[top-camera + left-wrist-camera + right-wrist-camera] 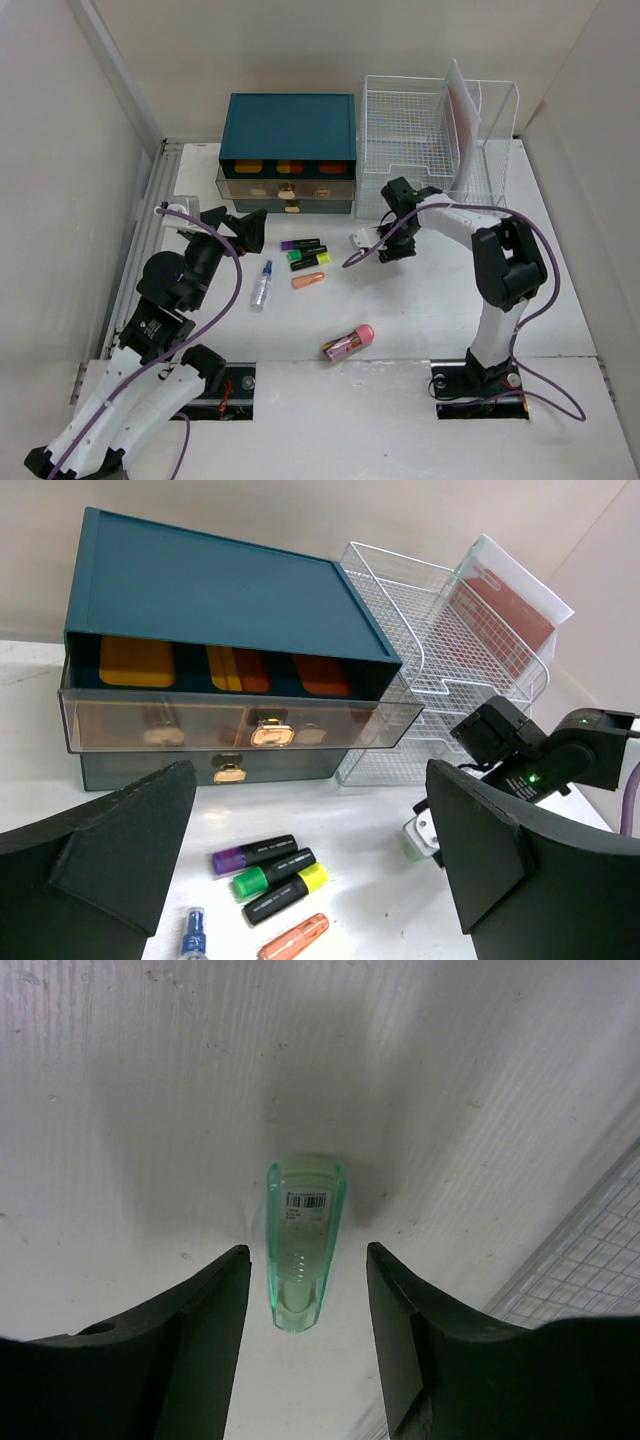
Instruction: Organize the desk
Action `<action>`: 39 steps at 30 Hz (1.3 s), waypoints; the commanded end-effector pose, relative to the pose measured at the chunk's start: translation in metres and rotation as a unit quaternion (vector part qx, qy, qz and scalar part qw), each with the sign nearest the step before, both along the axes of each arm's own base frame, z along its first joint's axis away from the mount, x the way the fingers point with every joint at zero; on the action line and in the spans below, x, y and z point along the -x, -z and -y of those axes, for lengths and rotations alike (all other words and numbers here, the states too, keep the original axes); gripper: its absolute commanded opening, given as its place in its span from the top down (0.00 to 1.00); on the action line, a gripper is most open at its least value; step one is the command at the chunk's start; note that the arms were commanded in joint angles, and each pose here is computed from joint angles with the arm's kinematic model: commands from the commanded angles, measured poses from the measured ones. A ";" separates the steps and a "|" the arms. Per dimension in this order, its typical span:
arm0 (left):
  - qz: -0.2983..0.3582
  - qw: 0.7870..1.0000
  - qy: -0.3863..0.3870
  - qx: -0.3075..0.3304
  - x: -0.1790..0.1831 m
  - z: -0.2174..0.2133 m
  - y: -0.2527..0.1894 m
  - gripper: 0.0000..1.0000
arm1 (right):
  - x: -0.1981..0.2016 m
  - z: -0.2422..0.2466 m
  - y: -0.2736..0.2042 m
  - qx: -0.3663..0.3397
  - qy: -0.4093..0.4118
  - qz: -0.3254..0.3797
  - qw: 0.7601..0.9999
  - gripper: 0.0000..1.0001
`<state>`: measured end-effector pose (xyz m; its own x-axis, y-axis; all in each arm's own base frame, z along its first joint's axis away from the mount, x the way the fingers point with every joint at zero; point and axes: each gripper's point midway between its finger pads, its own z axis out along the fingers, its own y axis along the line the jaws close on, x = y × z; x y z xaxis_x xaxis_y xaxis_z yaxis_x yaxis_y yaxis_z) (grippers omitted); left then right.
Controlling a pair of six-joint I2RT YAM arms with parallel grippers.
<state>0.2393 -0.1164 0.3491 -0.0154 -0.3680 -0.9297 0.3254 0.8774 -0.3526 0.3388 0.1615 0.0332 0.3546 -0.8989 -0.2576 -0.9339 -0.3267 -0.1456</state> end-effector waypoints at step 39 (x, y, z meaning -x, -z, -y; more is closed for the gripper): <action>0.023 1.000 -0.011 0.010 0.000 -0.004 -0.010 0.01 | 0.029 -0.119 -0.219 -0.294 0.070 0.104 0.948 0.97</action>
